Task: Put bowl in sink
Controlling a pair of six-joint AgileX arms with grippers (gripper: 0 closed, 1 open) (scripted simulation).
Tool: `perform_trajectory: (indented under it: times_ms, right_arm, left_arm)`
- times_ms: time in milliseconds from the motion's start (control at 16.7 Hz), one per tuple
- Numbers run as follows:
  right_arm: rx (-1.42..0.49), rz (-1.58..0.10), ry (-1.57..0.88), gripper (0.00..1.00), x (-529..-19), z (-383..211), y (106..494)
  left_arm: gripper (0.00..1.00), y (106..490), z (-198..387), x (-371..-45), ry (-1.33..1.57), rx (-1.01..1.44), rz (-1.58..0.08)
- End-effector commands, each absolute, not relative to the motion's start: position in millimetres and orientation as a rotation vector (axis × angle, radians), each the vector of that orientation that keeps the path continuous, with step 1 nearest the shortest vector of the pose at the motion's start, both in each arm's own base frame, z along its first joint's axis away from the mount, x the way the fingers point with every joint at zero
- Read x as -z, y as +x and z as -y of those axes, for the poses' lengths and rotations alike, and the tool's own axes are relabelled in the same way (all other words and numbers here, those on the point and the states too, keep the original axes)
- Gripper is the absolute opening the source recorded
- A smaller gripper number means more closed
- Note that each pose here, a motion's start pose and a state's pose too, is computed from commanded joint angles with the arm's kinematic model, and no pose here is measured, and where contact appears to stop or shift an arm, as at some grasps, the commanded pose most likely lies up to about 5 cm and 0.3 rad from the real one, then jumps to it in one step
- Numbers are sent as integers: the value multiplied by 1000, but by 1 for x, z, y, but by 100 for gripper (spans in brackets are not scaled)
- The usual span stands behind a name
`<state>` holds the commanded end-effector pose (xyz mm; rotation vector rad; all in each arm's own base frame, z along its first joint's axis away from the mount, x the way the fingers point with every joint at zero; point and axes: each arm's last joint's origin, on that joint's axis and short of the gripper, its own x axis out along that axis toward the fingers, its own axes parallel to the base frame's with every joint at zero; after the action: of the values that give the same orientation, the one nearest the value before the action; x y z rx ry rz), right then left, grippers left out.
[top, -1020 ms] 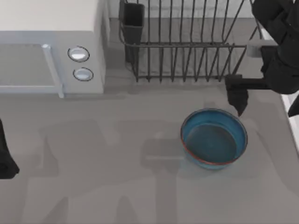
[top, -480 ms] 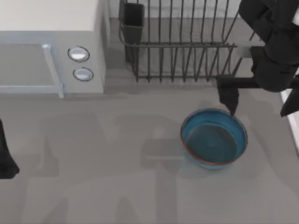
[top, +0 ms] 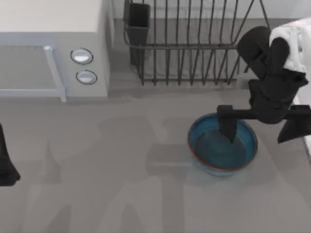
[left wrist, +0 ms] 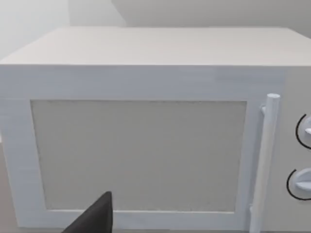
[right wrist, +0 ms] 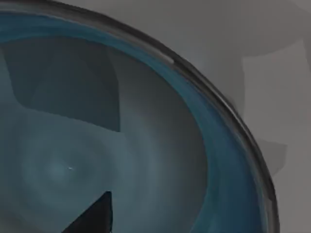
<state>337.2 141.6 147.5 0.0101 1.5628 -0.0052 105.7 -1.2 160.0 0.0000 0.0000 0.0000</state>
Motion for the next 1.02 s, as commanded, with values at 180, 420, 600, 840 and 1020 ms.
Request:
perform_trajectory:
  times_ms: [180,420,600,840,1020]
  right_arm:
    - [8,-1571,8,100,-129,-141,334]
    - [8,-1571,8,100,-129,-141,334]
    - [8,-1571,8,77,-129,-141,334]
    - [8,-1571,8,47,-129,-141,334]
    - [8,-1571,8,25,-129,-141,334]
  left_arm:
    - [100,106,1,-160,0,0,0]
    - [100,106,1,-160,0,0,0]
    - [100,106,1,-160,0,0,0]
    - [100,106,1,-160,0,0,0]
    - [100,106,1,-160,0,0,0]
